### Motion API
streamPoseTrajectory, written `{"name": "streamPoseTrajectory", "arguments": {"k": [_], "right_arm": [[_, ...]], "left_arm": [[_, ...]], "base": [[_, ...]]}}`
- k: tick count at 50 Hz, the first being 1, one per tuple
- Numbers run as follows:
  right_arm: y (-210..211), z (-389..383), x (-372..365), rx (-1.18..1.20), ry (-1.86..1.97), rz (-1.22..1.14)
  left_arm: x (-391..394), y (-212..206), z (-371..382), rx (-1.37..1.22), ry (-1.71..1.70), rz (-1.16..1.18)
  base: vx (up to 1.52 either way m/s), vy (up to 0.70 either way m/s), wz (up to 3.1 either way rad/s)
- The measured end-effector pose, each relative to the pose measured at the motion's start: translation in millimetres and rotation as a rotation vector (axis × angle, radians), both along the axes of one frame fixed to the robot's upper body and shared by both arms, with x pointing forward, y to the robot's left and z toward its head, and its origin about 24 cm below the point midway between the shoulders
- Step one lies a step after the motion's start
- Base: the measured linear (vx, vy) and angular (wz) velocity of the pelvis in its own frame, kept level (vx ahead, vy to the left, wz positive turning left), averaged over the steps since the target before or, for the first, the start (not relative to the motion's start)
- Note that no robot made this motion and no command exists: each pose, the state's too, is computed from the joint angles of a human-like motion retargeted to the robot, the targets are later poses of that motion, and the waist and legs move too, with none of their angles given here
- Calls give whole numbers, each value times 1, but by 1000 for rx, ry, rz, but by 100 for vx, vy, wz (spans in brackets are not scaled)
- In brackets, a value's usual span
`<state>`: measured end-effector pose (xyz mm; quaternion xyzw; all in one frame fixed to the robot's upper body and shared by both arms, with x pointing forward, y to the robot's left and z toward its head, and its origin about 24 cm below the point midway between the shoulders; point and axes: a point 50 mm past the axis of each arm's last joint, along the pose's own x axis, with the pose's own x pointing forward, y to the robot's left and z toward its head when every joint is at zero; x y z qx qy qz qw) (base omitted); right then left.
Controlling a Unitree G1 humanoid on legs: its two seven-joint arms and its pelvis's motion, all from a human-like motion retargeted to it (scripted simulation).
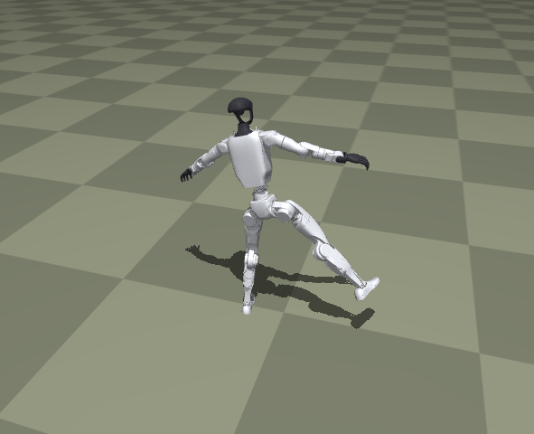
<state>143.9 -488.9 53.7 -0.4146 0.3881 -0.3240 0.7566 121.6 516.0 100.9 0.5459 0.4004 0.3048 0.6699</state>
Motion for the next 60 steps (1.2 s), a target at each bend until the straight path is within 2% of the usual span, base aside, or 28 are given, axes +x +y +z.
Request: {"name": "streamPoseTrajectory", "arguments": {"k": [5, 9, 17, 28, 37, 45, 53, 60], "right_arm": [[-36, 84, -8, -232, -18, -73], [-45, 143, -2, -397, -54, -93], [-34, 223, 28, -624, -148, -74], [-17, 268, 51, -747, -192, -25], [-22, 260, 45, -716, -161, -34], [-27, 228, 44, -599, -195, -28], [-23, 139, 50, -347, -161, 37], [-10, 50, 29, -150, -38, 51]], "left_arm": [[-9, 21, 74, 189, -139, 52], [-21, 28, 119, 303, -277, 115], [-46, 31, 172, 466, -421, 218], [-33, 25, 198, 600, -323, 138], [-9, 21, 189, 575, -281, 71], [-6, 25, 136, 418, -226, 118], [-13, 20, 52, 204, -70, 145], [-11, -12, -41, -24, 85, 69]], "base": [[0, 0, 0], [0, 0, 0], [-4, 2, -17], [-5, 0, -7], [0, 0, -2], [1, 0, -5], [2, 1, 15], [3, 0, 25]]}}
